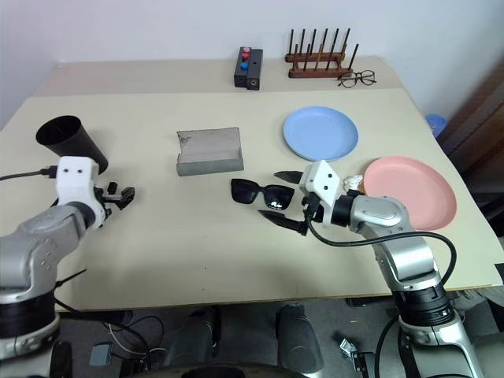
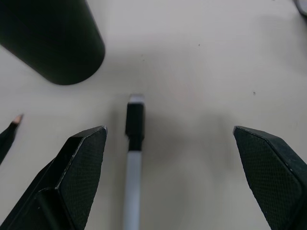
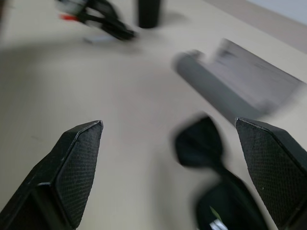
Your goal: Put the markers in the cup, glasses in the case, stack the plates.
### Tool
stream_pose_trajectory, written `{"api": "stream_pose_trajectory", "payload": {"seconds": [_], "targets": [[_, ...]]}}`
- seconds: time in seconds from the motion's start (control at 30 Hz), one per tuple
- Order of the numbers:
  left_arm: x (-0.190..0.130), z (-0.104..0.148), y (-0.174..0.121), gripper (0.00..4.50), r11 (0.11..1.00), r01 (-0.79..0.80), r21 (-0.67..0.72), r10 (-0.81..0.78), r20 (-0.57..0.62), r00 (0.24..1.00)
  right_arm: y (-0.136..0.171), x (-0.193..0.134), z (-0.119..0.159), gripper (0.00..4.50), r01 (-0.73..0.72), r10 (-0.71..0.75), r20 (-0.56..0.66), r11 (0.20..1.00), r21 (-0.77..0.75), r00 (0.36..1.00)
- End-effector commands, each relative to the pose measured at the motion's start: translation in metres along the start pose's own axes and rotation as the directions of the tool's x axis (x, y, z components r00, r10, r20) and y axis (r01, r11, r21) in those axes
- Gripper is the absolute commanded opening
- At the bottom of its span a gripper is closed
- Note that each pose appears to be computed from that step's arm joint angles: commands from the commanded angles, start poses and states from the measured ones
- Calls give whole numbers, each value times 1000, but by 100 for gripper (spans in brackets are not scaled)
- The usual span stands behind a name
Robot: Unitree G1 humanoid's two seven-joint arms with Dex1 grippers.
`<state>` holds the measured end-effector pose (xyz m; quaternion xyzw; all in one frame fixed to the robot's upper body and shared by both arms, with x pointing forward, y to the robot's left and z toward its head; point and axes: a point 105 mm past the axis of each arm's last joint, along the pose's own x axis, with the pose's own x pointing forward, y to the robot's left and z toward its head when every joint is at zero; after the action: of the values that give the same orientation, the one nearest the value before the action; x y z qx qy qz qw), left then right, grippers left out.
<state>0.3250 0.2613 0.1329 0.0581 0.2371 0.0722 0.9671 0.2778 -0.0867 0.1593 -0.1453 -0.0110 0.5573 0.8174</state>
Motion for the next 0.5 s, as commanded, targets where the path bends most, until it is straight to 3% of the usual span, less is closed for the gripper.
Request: {"api": "stream_pose_trajectory", "payload": {"seconds": [0.03, 0.3, 0.47, 0.5], "targets": [[5, 5, 14, 433, 996, -91, 13, 92, -21, 996, 9, 6, 9, 450, -22, 23, 30, 1000, -9, 999], [21, 9, 15, 433, 982, -46, -183, 25, -119, 993, 22, 13, 3, 450, -30, 29, 36, 999, 23, 999], [25, -3, 12, 433, 977, 9, -214, -60, -233, 971, 25, 12, 0, 450, -22, 21, 33, 999, 29, 999], [25, -5, 14, 411, 979, -3, -202, -48, -249, 967, 25, 12, -1, 450, -18, 17, 33, 999, 30, 999]]}}
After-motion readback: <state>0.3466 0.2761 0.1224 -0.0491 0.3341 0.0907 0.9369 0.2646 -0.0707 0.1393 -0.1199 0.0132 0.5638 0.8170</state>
